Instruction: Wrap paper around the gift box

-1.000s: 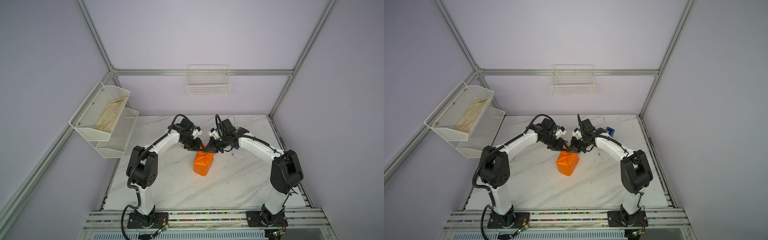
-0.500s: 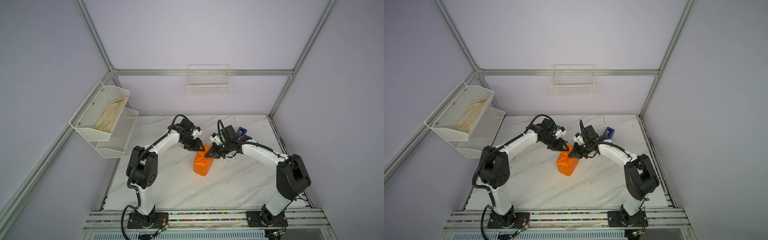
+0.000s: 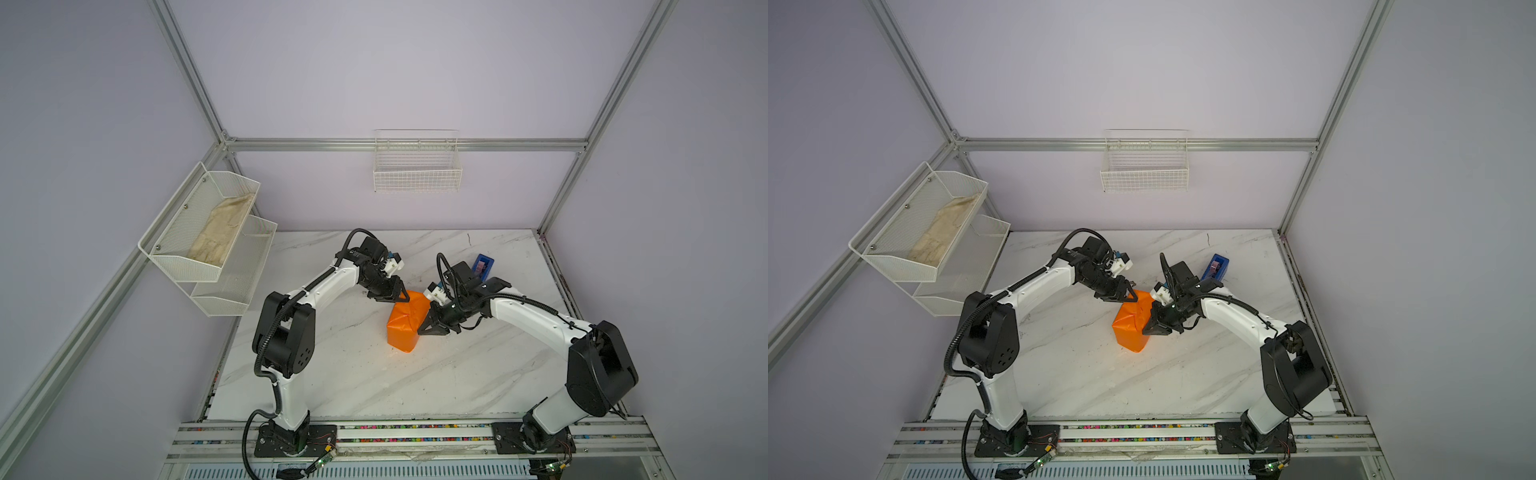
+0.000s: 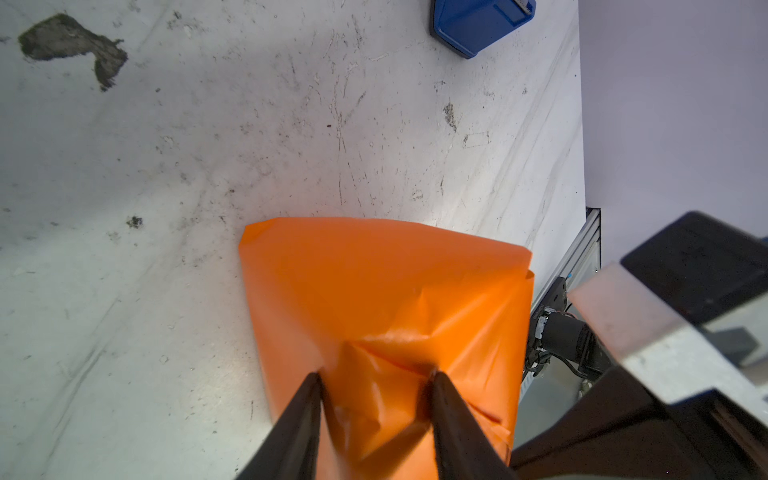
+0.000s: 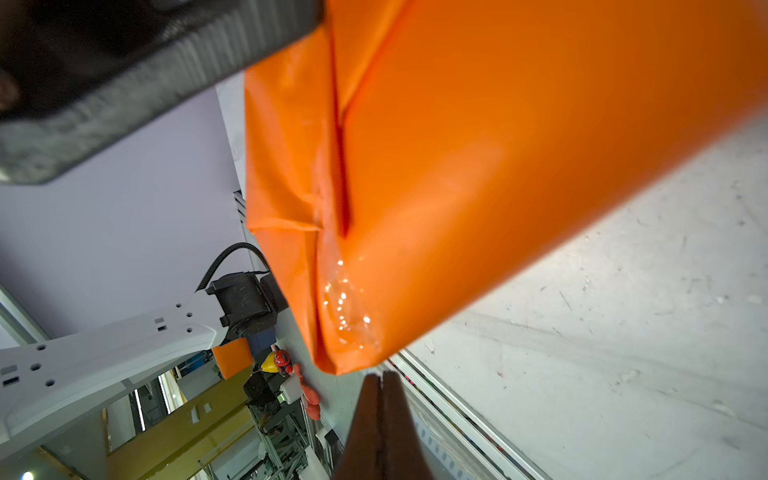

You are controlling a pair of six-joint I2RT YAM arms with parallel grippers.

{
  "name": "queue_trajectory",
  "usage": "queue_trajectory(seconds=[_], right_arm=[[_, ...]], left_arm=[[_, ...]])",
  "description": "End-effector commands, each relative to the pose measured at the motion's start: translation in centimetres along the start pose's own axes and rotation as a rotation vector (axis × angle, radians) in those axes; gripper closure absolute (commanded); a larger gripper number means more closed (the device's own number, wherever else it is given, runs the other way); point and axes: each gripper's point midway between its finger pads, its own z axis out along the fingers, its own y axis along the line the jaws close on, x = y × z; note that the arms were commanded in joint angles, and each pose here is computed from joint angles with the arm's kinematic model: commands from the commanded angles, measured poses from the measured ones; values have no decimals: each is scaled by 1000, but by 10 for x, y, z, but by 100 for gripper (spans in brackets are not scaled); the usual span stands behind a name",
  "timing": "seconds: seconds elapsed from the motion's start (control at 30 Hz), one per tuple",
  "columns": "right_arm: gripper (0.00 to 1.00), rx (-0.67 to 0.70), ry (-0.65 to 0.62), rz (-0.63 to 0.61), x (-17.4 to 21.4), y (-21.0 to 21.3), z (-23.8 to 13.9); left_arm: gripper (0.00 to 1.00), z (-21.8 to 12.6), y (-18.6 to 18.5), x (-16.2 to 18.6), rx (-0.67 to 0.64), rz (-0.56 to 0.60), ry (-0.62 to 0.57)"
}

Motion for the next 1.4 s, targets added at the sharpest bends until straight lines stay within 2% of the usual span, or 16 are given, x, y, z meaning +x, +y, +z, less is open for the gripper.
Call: queue_trajectory(seconds=[0.0,0.23,0.37,0.5,0.63,0.77,0.9,1.2,1.37], right_arm=[[100,15,-29,-11,-4,13,-12],[100,-70,-144,-24,-38,42,-18],[100,-9,-127,12,-42,20,-2],[100,53,-61,3,-21,4,-3],[100,89,-147,36,-24,-3,-30],[100,200,-239,123,-41,-45,-43],[100,223,-234,141,-48,-71,-28],[100,103,-203,187,-53,-83,9],[100,114,-207,207,-49,-90,12]], left_arm=[[59,27,48,51,-181,-83,182],[59,24,48,49,-189,-78,177],[59,22,47,48,-194,-76,171],[59,13,56,48,-235,-85,164],[59,-6,75,45,-289,-91,137],[59,-17,87,44,-265,-127,121],[59,-20,101,50,-263,-156,129],[60,10,109,75,-136,-241,181],[61,-11,122,71,-193,-278,102]])
